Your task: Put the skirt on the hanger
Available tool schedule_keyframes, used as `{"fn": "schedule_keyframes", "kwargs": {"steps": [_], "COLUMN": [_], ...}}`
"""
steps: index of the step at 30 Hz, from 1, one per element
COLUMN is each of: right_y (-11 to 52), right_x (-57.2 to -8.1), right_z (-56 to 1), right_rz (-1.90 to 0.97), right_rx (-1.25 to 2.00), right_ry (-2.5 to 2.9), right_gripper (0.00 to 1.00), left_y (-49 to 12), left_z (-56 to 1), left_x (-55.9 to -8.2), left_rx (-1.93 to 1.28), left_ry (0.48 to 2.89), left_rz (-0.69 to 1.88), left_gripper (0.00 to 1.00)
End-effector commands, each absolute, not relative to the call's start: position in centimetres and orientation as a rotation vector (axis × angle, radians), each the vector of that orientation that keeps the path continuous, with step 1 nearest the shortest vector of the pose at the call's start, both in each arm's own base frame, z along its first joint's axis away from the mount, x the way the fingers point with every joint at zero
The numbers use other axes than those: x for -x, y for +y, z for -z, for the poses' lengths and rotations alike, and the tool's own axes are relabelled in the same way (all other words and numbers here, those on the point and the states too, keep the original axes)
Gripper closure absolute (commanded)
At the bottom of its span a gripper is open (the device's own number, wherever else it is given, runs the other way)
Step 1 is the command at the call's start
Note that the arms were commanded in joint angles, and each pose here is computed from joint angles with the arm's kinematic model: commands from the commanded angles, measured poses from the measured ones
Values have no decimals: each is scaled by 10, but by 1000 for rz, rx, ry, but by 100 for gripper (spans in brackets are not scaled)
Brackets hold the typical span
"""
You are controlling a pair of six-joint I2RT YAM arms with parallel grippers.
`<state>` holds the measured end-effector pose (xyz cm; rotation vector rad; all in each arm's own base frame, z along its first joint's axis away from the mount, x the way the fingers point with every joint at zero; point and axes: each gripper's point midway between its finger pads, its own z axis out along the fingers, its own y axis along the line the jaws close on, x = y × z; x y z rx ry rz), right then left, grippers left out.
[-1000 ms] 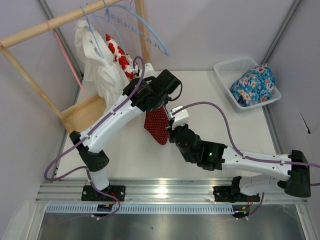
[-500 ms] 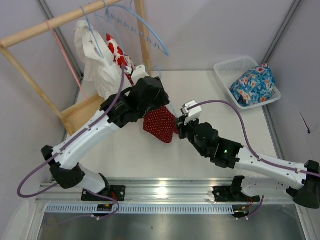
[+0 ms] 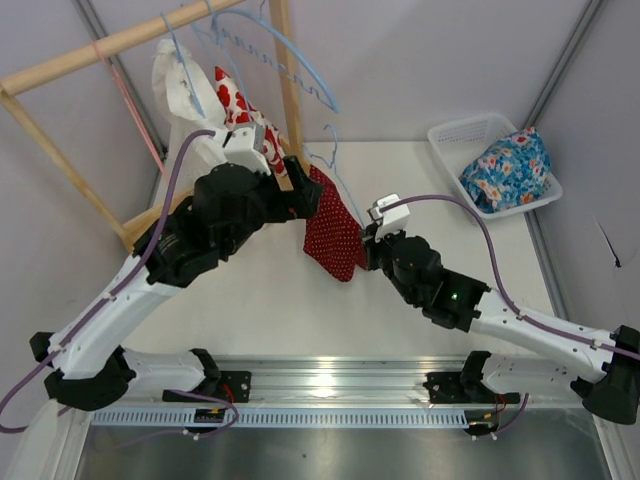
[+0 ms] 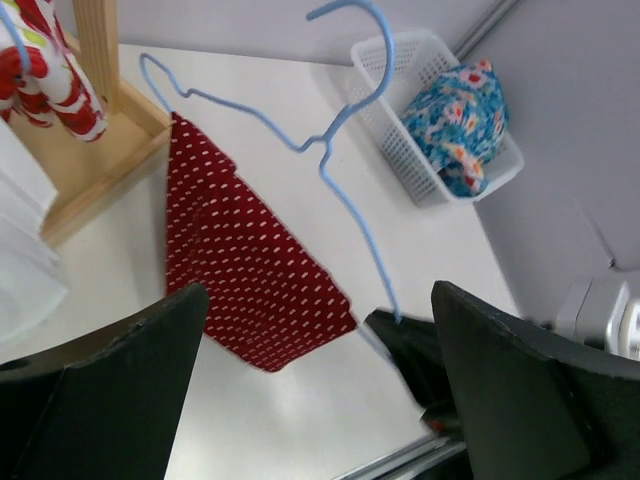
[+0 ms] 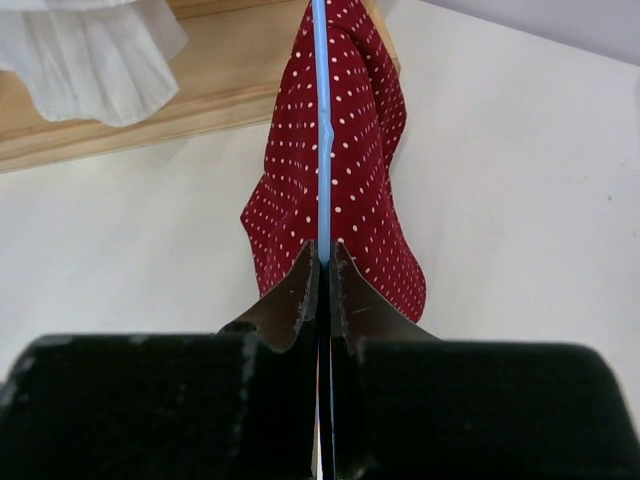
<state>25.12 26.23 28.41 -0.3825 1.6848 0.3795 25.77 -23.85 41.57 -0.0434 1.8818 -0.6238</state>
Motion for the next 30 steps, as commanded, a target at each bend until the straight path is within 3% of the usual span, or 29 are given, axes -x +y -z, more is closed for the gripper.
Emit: {"fn": "schedule_keyframes", "kwargs": {"steps": [1,10,15,30], "right_y": [250,249,257,281], "right_x": [-261,-271,-273,-316], "right_z": [-333,-367,-379,-428], "right_rz": [-433,-461,-500,-465], "right_rx": [300,392,422,427], "right_ry": [1586,1554,1539,1418], "right_gripper": [100,100,100,100], "left_y": [-208,-121,-81,-59], "left_z": [-437,-438,-408,-389], "left_x": [-236,-187,-175,-150], "left_rx": [-117,-163,-65,-38], "left_ry": [1790,1706,1775,1797], "left_rz": [582,476,372,422], "left_gripper": [1,0,1,0]}}
